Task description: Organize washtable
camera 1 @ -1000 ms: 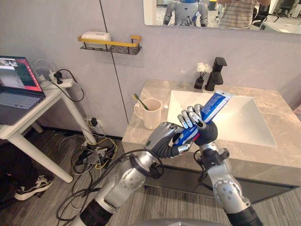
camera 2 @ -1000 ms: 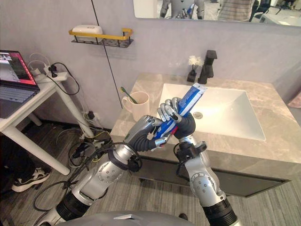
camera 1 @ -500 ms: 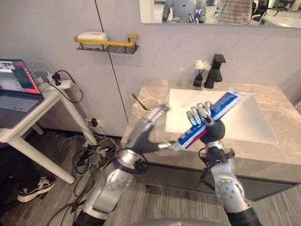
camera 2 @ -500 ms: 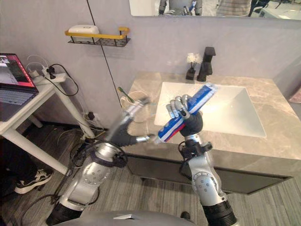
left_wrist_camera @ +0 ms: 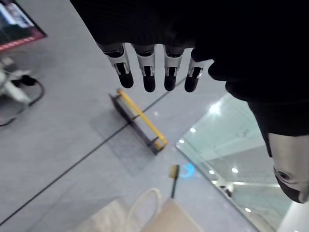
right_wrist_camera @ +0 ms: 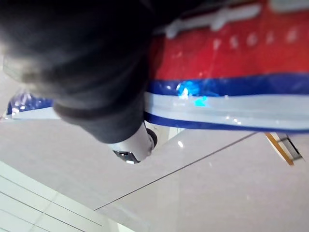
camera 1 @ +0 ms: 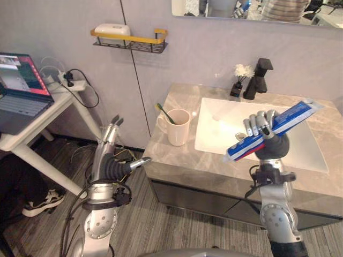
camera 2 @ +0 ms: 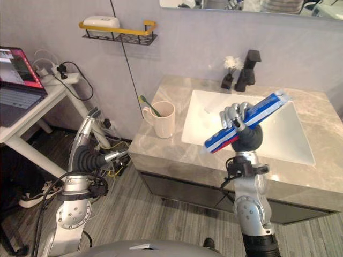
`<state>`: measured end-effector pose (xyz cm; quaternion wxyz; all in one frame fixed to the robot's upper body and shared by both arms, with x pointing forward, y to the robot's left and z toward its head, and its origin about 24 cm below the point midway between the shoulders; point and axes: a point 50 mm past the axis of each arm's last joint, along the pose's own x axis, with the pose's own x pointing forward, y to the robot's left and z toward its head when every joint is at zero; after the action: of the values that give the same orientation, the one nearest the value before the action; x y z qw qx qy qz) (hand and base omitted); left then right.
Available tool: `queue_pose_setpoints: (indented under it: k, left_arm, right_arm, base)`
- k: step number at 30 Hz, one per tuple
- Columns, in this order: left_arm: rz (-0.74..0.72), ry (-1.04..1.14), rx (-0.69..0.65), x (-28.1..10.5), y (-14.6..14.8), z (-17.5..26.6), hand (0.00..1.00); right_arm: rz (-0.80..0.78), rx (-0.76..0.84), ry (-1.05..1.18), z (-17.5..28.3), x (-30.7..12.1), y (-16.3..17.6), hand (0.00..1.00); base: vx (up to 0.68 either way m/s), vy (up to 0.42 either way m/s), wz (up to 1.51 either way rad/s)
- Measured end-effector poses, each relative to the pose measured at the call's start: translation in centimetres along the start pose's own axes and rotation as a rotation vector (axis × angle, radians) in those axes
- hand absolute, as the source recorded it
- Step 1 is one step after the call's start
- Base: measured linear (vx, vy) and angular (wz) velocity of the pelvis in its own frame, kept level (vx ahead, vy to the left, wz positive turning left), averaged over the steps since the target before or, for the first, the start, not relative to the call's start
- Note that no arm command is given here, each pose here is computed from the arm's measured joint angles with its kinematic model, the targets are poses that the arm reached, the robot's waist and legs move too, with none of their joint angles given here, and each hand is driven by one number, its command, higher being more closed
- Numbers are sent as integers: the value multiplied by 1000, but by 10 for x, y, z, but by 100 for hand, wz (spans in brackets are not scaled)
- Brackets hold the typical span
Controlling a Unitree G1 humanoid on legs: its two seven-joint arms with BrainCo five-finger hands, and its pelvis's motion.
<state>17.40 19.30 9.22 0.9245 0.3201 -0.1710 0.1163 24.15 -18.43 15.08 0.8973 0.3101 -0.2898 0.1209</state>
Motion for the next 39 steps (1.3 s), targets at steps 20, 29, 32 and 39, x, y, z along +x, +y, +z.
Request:
queue_pose_setpoints:
  k: [20, 29, 32, 39]
  left_arm:
    - [-180, 797, -156, -94, -68, -119, 0]
    - [-283, 968, -142, -126, -84, -138, 0]
    - [-291, 977, -142, -128, -84, -138, 0]
    - [-333, 1040, -134, -141, -86, -144, 0]
  right_arm:
    - [179, -494, -163, 8, 135, 62, 100]
    - [296, -529, -161, 3, 142, 87, 100]
    - [302, -532, -147, 1, 141, 87, 100]
    - [350, -538, -91, -11, 134, 87, 100]
  base:
    - [1, -3, 8]
    - [-2, 0, 0]
    - [3, 0, 1]
    - [2, 0, 0]
